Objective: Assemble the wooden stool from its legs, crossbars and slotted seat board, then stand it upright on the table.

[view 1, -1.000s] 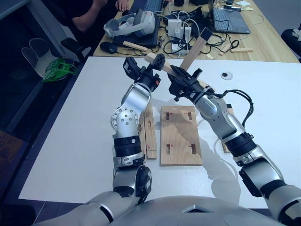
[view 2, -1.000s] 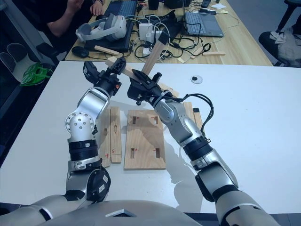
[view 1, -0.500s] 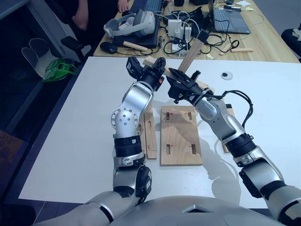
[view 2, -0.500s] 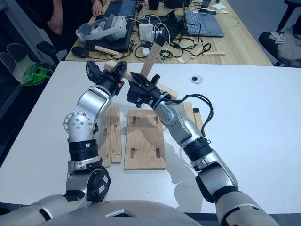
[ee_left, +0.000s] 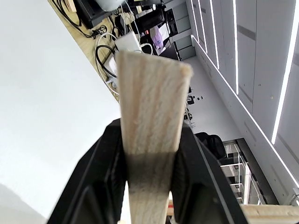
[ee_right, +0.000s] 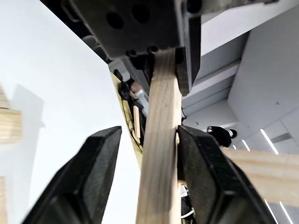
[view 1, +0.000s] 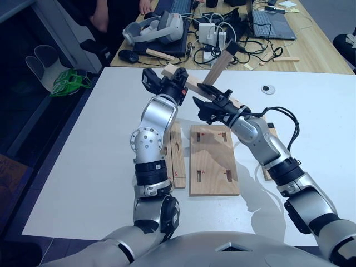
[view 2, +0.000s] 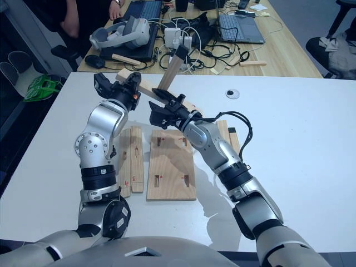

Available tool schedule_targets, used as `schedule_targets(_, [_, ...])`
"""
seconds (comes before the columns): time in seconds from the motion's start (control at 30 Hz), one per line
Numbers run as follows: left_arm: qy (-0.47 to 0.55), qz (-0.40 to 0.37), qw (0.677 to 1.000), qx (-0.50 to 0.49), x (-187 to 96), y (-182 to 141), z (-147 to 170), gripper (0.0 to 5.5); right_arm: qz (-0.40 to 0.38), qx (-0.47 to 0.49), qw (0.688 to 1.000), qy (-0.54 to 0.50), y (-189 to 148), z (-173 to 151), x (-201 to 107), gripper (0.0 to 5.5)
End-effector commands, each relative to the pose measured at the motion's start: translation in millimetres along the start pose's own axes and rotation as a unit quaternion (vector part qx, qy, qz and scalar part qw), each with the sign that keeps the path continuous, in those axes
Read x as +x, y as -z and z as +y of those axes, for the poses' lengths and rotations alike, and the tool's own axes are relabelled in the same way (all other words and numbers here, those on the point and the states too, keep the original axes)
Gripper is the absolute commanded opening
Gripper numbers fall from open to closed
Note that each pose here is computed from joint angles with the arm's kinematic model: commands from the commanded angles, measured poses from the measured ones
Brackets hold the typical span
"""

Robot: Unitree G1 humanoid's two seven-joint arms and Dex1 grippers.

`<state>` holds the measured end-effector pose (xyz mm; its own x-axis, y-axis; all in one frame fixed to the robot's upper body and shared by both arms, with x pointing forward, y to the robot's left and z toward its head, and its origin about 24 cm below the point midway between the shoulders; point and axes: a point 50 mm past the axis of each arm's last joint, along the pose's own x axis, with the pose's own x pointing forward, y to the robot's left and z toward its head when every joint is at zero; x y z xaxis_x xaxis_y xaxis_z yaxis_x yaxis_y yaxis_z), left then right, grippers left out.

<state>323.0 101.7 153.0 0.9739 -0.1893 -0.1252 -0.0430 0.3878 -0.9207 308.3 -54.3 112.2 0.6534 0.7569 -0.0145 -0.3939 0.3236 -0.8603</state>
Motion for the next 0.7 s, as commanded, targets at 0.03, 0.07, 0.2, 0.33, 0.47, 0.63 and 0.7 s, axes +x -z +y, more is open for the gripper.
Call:
schedule_targets(0.03, [0.064,-0.029,0.997,-0.011,6,-1,-45,1.02,-0.021,0.034,0.995,-0.096,0,21,-15,2.92])
schedule_targets(0.07, [0.063,-0.050,0.997,0.011,6,-7,-45,1.02,-0.016,0.038,0.992,-0.123,3,23,-22,3.09])
schedule_targets(0.2, [0.081,-0.127,0.980,0.131,3,-32,-49,1.02,0.054,0.063,0.968,-0.238,27,25,-67,2.44])
schedule_targets(0.33, [0.080,-0.151,0.966,0.195,-4,-44,-43,1.02,0.135,0.093,0.928,-0.335,41,17,-116,1.70])
schedule_targets(0.47, [0.064,-0.160,0.964,0.201,-10,-49,-33,1.02,0.181,0.127,0.872,-0.438,33,16,-154,0.94])
schedule_targets(0.63, [0.069,-0.164,0.964,0.199,-11,-52,-37,1.02,0.176,0.178,0.828,-0.502,19,36,-160,0.01])
schedule_targets(0.7, [0.066,-0.160,0.965,0.198,-10,-51,-36,1.02,0.172,0.208,0.808,-0.524,14,48,-160,0.00])
